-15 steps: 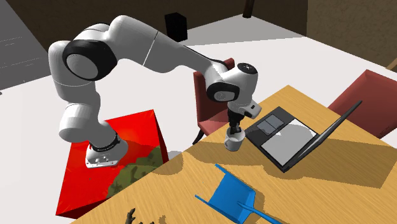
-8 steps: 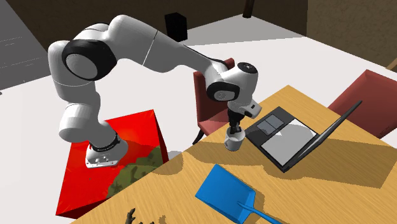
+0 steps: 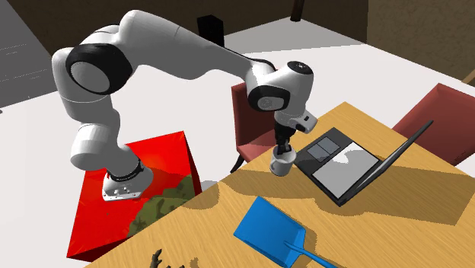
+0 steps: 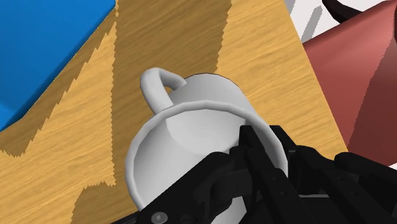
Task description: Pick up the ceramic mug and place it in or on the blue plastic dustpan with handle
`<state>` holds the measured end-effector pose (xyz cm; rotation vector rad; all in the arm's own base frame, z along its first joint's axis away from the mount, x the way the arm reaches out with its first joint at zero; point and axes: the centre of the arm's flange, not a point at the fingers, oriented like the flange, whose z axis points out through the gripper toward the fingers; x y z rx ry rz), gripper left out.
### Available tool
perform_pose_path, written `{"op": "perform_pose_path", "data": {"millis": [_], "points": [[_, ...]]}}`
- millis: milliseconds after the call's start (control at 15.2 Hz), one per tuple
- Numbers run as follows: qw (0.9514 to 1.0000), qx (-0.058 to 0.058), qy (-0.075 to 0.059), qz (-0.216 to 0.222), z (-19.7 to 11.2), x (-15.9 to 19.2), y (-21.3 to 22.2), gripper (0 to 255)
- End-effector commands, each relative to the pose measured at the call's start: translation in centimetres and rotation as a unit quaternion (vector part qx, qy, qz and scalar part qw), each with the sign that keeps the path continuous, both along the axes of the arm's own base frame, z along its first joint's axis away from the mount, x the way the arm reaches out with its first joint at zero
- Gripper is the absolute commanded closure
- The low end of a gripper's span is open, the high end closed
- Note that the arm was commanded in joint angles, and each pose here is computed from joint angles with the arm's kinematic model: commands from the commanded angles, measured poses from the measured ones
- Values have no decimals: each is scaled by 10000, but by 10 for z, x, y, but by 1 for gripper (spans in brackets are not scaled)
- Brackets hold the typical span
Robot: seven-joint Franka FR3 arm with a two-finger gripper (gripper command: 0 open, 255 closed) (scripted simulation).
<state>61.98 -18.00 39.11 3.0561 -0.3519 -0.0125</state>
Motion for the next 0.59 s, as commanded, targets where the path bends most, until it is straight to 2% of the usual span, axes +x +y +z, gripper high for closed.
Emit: {"op": "perform_pose_path", "data": {"millis": [0, 528], "points": [[10000, 1, 0, 0, 10, -1, 0, 255], [10000, 1, 0, 0, 52, -1, 0, 255]]}}
